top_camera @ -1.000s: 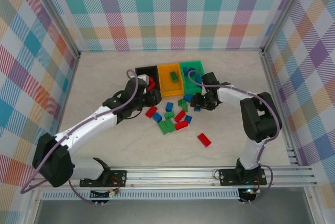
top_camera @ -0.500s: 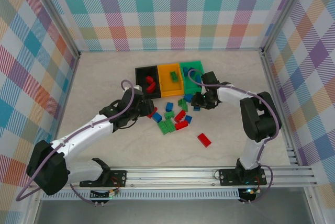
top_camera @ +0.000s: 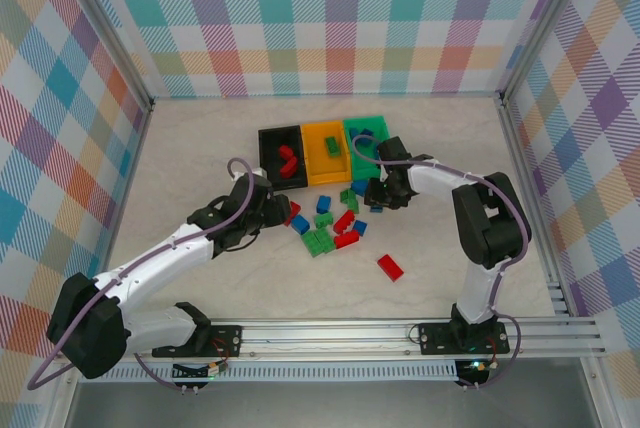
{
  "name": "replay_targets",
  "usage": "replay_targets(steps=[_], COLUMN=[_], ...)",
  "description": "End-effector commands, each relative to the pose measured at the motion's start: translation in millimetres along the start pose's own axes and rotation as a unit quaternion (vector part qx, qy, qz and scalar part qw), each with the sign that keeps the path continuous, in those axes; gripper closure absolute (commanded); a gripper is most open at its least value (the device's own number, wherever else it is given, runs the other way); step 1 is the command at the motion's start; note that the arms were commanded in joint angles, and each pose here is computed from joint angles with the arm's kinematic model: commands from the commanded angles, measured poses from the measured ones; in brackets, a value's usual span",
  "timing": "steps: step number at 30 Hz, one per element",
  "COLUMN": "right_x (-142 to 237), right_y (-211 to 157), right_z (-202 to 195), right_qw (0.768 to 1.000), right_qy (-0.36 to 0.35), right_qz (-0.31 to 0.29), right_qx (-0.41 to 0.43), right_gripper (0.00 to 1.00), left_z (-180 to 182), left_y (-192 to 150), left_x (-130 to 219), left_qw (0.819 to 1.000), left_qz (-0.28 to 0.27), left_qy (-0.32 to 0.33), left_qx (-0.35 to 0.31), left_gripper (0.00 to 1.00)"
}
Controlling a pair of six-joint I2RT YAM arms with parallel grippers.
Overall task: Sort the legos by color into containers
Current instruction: Pick up the lego from the center of the table, then place the lego in the container, then pick up the lego from the center of the table.
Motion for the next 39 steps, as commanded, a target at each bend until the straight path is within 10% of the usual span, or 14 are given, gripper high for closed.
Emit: replay_targets(steps=[1,17,22,39], right_x=[-1.4,71.2,65.3,48.9], right_y=[-6.0,85.2,108.2,11.8], right_z=[2.5,45.7,51.0,40.0], right_qw=[1.0,0.994,0.993,0.996], right_qy=[-0.001,0.033,0.03,0.06], right_qz=[0.014,-0.104,-0.108,-0.04], right_qx=[0.007,0.03,0.023,0.056], right_gripper=[0.68,0.65,0.46,0.45], left_z=[5.3,-10.8,-17.3,-33.5], left_y=[-6.5,-36.5,-41.6,-49.6], left_x=[3.4,-24.9,-27.4,-44.7], left_qw=[1.0,0.997,0.997,0.995], left_qz=[0.0,0.046,0.055,0.077], left_qy=[0.008,-0.048,-0.05,-0.057], left_qx=[0.006,0.042,0.034,0.017], left_gripper=[0.45,0.45,0.45,0.45])
Point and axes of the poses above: each hand's point on the last joint's axis, 136 mm out from that joint toward the fingers, its own x axis back along the fingers, its own z axis along the line the jaws close on, y = z × x, the point moved 5 cm from there along x, back along the fingers, and after that the axes turned 7 degrees about -x, right-handed, at the moved point
